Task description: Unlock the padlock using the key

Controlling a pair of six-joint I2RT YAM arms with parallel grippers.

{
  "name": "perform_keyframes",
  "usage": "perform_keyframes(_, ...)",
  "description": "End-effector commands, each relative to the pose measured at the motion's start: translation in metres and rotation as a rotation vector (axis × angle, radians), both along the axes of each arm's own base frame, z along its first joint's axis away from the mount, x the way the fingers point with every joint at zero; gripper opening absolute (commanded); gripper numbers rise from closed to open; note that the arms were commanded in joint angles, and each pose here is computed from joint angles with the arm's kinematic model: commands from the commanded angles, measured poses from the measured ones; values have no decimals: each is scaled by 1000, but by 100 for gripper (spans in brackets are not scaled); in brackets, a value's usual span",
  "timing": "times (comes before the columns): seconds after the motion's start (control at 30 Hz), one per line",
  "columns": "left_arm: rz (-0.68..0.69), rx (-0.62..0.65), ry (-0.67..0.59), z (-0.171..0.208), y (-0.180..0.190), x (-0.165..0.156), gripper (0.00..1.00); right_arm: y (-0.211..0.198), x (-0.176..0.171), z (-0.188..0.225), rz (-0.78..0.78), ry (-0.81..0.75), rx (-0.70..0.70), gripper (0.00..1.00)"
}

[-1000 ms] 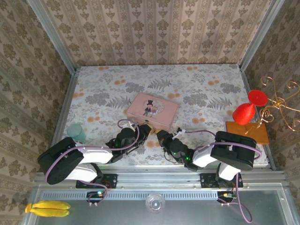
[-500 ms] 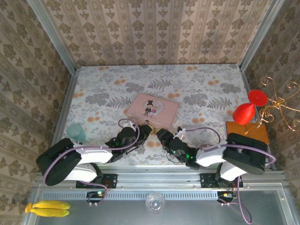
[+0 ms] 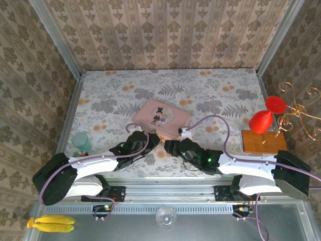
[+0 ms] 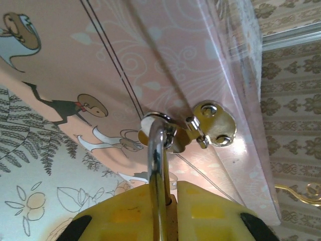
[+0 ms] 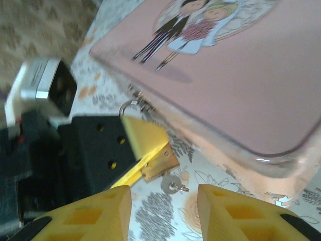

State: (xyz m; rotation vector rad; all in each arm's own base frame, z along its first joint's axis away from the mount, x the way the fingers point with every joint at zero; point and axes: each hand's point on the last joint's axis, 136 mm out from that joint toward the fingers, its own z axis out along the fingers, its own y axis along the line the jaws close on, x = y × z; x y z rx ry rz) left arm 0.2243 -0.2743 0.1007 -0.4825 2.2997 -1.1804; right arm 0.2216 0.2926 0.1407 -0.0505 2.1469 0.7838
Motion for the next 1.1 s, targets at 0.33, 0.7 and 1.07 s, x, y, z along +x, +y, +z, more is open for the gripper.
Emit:
perform_keyframes(0.33, -34, -29, -74, 32, -13, 6, 0, 28, -15, -24, 382, -351, -414, 33)
perform_keyframes(0.7, -40, -53, -77, 38, -15, 1, 0, 34, -10, -44, 395, -390, -483, 35)
perform_keyframes(1.07, -50, -74, -69, 40, -21, -2, 0, 43, 0, -60, 357, -395, -530, 27)
